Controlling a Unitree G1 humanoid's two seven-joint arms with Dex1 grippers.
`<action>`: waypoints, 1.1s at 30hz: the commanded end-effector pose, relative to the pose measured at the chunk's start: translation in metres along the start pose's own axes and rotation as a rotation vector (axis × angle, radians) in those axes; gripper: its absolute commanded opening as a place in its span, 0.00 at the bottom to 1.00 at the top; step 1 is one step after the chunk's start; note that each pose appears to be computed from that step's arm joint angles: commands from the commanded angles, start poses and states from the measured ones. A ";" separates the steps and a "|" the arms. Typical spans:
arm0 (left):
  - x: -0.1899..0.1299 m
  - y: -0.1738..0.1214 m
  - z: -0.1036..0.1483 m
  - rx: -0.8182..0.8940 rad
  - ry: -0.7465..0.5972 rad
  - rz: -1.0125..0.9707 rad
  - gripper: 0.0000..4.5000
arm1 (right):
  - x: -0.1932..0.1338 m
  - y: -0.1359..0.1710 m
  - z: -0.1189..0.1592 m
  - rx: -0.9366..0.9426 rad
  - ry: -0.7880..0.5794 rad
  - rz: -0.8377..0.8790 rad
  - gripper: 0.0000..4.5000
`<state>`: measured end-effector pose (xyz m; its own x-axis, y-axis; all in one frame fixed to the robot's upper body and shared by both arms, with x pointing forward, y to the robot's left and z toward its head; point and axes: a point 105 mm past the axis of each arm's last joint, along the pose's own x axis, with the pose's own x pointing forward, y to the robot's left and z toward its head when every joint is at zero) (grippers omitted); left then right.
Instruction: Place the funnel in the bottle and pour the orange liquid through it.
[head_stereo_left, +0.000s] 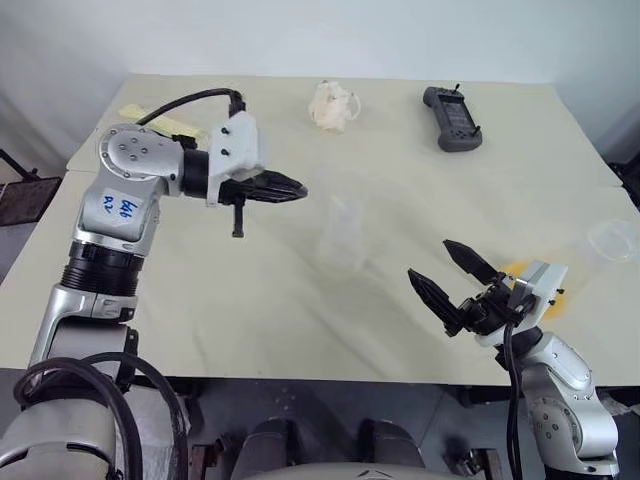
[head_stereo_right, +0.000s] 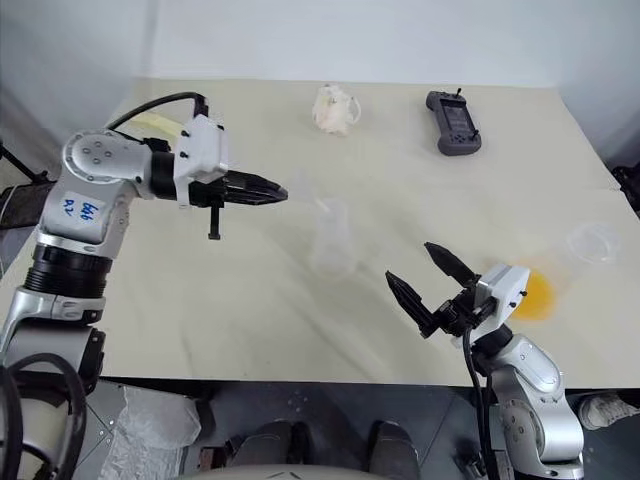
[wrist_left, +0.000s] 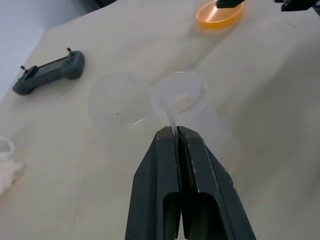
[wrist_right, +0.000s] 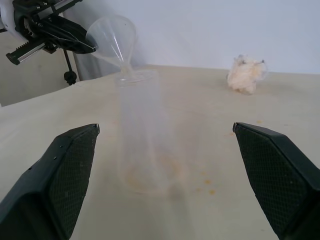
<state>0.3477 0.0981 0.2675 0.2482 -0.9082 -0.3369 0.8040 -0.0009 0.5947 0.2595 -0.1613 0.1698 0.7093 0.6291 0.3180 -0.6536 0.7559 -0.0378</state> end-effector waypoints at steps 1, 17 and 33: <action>0.003 0.008 0.016 0.070 -0.038 0.006 0.14 | 0.002 0.007 0.012 -0.033 -0.045 0.014 1.00; 0.010 -0.003 0.033 -0.009 -0.319 0.009 0.99 | -0.006 0.008 0.015 -0.044 -0.027 0.000 1.00; -0.070 -0.026 -0.046 -0.330 -0.261 0.469 0.99 | -0.008 0.007 0.018 -0.054 0.036 0.047 1.00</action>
<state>0.3390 0.1672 0.2316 0.4542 -0.8882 0.0687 0.8221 0.4476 0.3519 0.2485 -0.1682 0.1730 0.7182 0.6463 0.2578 -0.6522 0.7544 -0.0741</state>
